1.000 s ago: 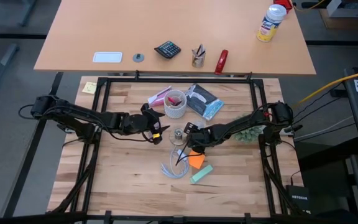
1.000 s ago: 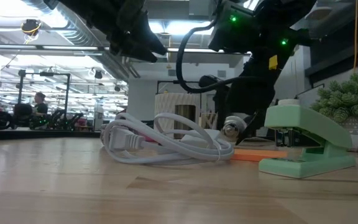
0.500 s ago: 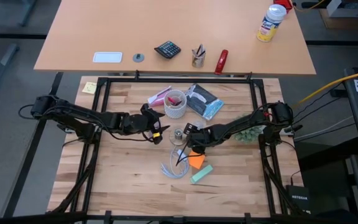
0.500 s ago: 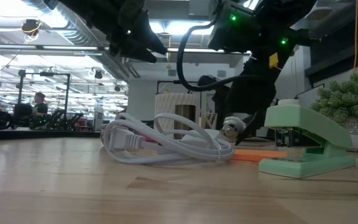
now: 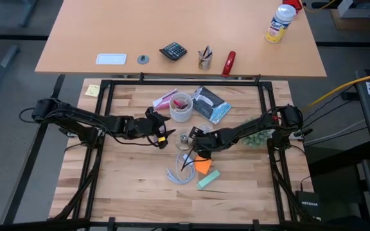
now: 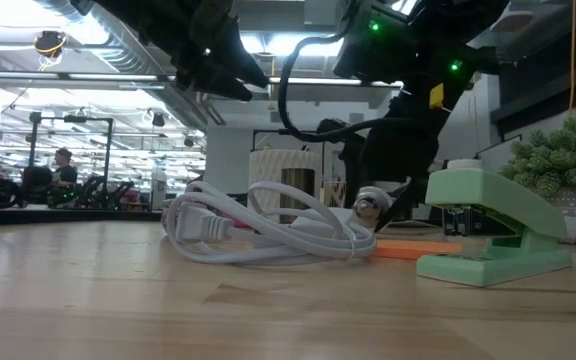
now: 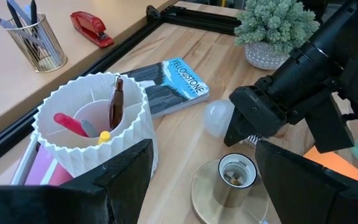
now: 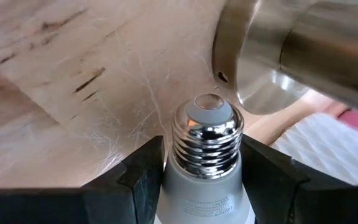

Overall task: Screw lightbulb
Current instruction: Insert the lightbulb into the lamp

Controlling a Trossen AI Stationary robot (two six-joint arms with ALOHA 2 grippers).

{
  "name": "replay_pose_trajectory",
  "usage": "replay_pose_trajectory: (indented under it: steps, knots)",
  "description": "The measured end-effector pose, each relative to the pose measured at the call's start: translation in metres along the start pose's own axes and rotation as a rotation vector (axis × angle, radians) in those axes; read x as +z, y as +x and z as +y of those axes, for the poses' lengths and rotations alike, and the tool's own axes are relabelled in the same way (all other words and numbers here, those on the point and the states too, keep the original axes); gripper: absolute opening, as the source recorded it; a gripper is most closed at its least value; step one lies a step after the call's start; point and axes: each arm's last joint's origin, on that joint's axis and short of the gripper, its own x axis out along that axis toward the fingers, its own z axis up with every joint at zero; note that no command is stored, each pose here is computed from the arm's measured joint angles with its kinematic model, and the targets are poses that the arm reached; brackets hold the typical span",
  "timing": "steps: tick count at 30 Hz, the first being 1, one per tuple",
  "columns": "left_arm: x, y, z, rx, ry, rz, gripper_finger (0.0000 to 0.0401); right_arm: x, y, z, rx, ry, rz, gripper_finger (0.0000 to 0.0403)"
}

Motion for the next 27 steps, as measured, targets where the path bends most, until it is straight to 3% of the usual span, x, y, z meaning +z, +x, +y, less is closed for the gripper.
replay_pose_trajectory:
  steps: [6,16,19,27]
  knots:
    - [0.0,0.0,0.0,0.0,-0.002,0.0,0.0274,-0.0009,-0.0001,-0.0001,-0.01,0.147,0.024,0.02]
    - [0.0,0.0,0.0,0.0,0.003,0.0,0.0274,0.0005,-0.0001,-0.0006,-0.001,0.127,-0.011,0.0211]
    - [0.0,0.0,0.0,0.0,0.0,0.0,0.0274,0.001,-0.0005,-0.0019,-0.013,0.132,-0.018,0.0243]
    - [0.0,0.0,0.0,0.0,-0.001,0.0,0.0274,0.001,-0.0006,-0.0021,-0.014,0.128,-0.017,0.0374]
